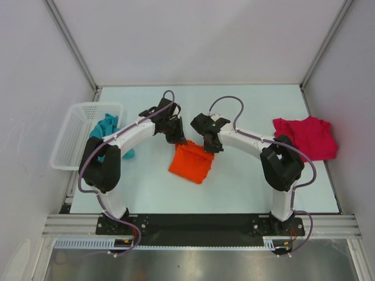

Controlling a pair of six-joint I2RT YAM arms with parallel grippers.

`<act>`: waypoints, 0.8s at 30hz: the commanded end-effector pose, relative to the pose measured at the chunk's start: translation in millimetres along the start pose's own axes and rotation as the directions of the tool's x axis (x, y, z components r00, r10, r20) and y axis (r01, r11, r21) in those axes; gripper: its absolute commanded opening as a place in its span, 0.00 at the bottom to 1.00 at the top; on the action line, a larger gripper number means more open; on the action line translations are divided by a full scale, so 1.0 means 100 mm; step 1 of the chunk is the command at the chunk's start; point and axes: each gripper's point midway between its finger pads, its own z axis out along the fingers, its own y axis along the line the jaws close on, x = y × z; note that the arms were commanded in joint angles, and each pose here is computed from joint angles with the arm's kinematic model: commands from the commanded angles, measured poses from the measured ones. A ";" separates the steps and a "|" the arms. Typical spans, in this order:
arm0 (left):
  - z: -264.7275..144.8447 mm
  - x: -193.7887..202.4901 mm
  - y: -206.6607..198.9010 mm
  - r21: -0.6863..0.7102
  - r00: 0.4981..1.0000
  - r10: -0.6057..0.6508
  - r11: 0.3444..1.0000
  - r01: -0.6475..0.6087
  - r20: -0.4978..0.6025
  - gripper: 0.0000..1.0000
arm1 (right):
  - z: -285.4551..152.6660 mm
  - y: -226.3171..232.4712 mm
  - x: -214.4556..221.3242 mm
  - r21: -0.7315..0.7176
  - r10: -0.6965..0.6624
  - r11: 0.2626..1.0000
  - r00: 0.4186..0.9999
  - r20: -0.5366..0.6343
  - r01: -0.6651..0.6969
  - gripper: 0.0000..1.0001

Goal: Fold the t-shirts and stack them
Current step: Fold the long partially folded tshirt into a neat square

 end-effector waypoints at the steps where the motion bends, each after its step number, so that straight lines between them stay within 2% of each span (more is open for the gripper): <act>1: -0.13 -0.33 -0.01 0.017 0.995 0.026 0.999 -0.028 0.098 0.00 | -0.01 0.08 -0.24 -0.026 -0.005 1.000 0.999 0.043 0.006 0.00; 10: -0.03 -0.28 0.08 0.004 0.997 0.007 1.000 -0.008 0.081 0.00 | -0.06 0.09 -0.58 -0.021 0.008 1.000 0.995 0.100 -0.006 0.00; 24: -0.23 -0.34 0.15 -0.035 0.989 -0.009 0.999 0.014 0.145 0.00 | -0.12 0.20 -0.95 -0.033 0.012 0.999 0.988 0.153 -0.006 0.00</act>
